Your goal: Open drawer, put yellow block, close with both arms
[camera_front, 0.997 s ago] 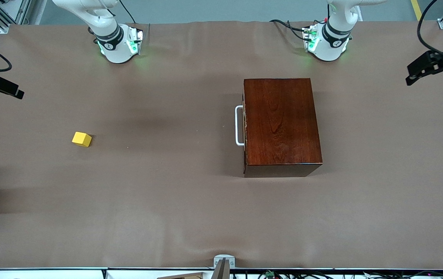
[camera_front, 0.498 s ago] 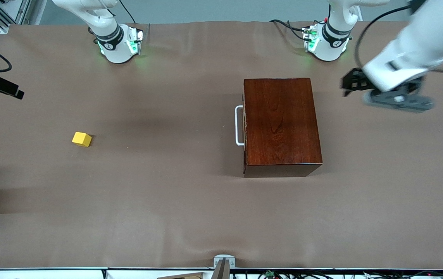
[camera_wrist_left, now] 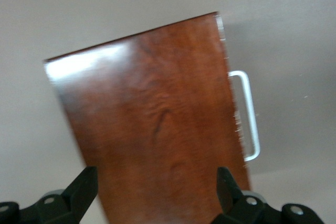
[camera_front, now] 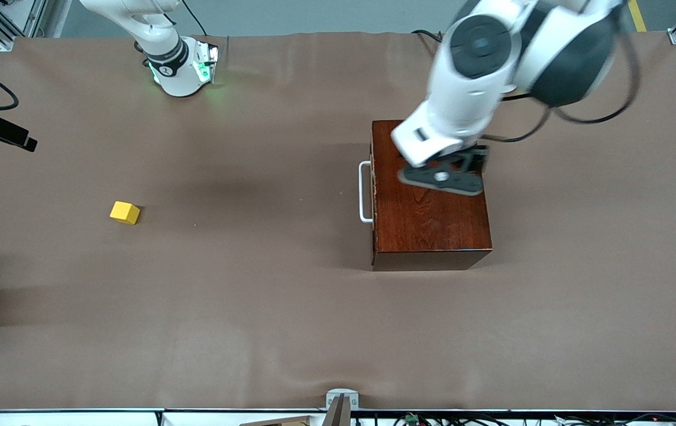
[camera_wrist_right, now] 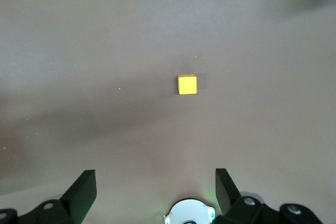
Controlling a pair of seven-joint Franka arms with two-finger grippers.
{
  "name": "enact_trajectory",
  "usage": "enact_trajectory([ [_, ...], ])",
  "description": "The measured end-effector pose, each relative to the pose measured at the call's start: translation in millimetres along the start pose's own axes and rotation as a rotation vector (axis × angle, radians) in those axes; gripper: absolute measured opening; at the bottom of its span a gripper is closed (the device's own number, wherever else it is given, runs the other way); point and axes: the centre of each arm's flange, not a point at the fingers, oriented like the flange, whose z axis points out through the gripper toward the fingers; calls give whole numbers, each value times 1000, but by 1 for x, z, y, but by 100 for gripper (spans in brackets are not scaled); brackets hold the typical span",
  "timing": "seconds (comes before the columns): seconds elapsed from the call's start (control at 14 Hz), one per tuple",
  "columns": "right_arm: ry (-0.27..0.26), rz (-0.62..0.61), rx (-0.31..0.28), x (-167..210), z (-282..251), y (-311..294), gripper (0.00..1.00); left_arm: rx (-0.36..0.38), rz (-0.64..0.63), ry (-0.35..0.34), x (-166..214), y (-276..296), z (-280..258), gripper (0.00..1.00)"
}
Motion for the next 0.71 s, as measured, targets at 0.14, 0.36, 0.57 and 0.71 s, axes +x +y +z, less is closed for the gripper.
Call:
enact_trajectory([
  [0.14,0,1,0,0,0,0,100,-1,-52,-3,-1,53,29,100],
  [0.36,-1,1,0,0,0,1,100,21,-122,1,-6,122,73,100],
  [0.57,-4,1,-1,1,2,0,100,45,-195,41,-9,173,113,100],
  [0.71,-4,1,-1,2,2,0,100,49,-205,57,-12,196,133,100],
])
